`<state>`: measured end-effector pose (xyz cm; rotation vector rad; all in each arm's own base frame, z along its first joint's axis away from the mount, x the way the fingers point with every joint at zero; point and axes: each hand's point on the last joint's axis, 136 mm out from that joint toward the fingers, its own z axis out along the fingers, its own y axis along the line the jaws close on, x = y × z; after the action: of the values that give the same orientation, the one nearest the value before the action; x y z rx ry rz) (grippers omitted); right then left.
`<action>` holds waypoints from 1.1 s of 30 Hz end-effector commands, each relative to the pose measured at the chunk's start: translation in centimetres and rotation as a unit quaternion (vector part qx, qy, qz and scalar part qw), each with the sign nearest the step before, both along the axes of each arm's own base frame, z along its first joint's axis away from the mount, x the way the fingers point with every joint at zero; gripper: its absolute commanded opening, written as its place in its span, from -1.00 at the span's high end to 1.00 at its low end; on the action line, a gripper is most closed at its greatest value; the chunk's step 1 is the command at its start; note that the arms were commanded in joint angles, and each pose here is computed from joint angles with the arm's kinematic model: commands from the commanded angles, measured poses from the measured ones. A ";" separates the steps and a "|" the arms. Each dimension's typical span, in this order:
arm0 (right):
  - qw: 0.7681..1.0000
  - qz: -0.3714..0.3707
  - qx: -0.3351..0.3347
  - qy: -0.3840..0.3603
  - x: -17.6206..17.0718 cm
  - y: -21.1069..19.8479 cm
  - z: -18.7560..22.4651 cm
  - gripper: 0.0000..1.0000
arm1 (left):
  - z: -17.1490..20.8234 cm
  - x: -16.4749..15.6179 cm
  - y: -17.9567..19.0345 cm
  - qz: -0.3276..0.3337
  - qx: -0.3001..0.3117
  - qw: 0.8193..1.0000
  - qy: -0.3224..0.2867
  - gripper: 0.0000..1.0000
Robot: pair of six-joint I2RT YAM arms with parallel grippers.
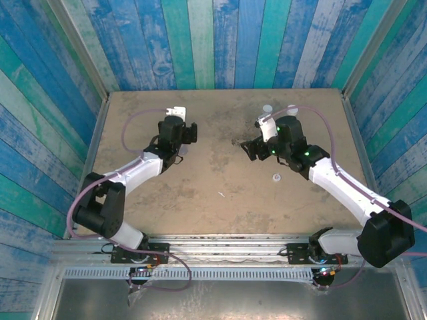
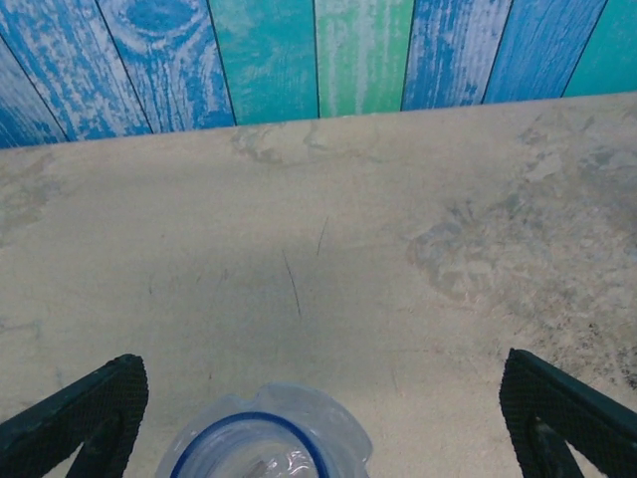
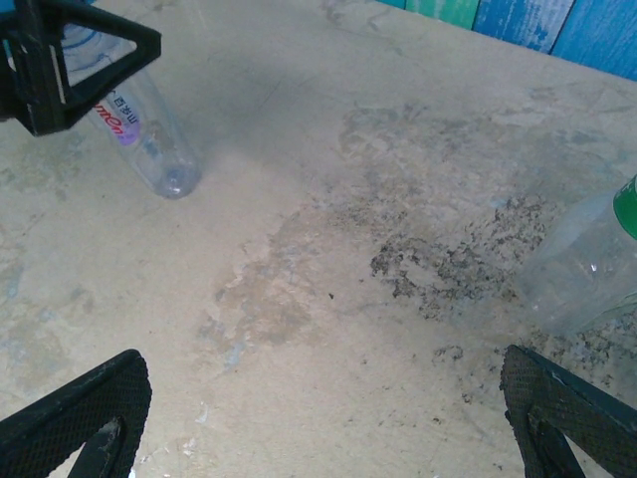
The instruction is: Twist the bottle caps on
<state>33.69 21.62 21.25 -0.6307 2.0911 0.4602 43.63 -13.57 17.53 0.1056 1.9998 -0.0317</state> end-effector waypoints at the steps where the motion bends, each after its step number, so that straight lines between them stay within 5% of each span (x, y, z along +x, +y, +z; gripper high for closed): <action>1: 1.000 0.004 -0.013 -0.005 -0.5 -0.4 -0.2 -0.87 | -2.2 0.3 -0.3 -0.004 -0.010 1.000 0.017 -0.98; 21: 0.999 -0.013 -0.044 -0.005 -0.6 -1.6 -0.8 -0.86 | -3.8 -0.4 0.5 0.007 0.006 0.999 0.037 0.04; 27: 0.999 -0.023 -0.038 -0.010 -0.8 -2.0 -0.3 -0.86 | -3.4 -1.1 -1.1 -0.050 0.001 0.998 0.042 -0.01; 33: 0.997 -0.069 -0.030 -0.012 -0.7 -4.0 -0.4 -0.86 | -2.8 -3.6 -6.8 -0.198 -0.001 0.979 0.052 -0.07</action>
<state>32.95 19.16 21.11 -0.5975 2.1019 0.3472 42.75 -16.48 14.87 0.2866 2.0451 -0.1637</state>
